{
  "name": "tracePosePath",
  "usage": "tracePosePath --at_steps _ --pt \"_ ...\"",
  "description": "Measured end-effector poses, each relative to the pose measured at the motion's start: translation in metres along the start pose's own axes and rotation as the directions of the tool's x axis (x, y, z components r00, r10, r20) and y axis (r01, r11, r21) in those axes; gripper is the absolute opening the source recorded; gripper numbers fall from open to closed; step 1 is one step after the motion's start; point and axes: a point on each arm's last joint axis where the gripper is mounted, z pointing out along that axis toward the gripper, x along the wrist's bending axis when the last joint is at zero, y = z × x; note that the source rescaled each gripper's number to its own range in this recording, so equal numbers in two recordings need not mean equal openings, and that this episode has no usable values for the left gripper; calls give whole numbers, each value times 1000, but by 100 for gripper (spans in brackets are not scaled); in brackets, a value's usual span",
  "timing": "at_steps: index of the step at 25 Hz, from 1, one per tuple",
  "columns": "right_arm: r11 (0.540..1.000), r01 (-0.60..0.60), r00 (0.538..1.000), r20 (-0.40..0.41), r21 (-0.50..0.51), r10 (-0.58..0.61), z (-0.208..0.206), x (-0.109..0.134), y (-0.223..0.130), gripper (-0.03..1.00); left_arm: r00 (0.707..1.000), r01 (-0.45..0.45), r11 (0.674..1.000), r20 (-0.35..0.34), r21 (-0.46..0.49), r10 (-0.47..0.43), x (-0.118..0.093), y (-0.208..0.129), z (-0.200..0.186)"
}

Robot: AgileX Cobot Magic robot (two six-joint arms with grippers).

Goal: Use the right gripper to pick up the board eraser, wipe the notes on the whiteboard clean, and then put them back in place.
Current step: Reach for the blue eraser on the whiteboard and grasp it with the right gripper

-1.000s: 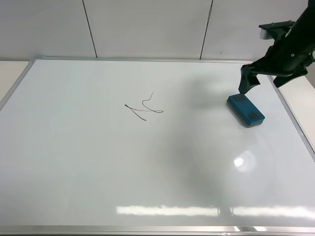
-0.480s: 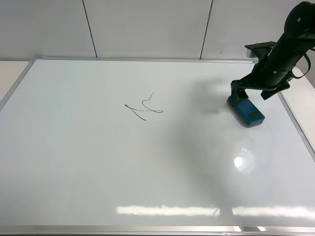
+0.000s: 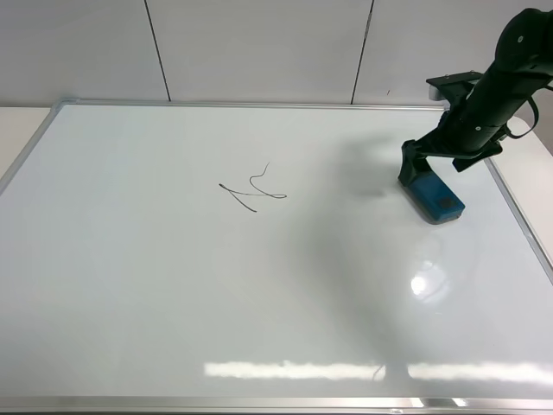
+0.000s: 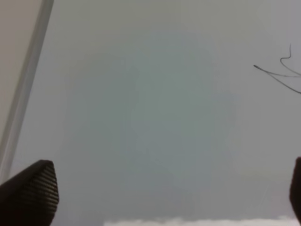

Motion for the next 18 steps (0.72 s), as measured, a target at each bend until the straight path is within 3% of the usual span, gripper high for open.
tracePosePath --at_steps 18 --pt "997 48 999 -26 52 -47 28 11 -1 100 1000 0 1000 0 0 0 0 0 0"
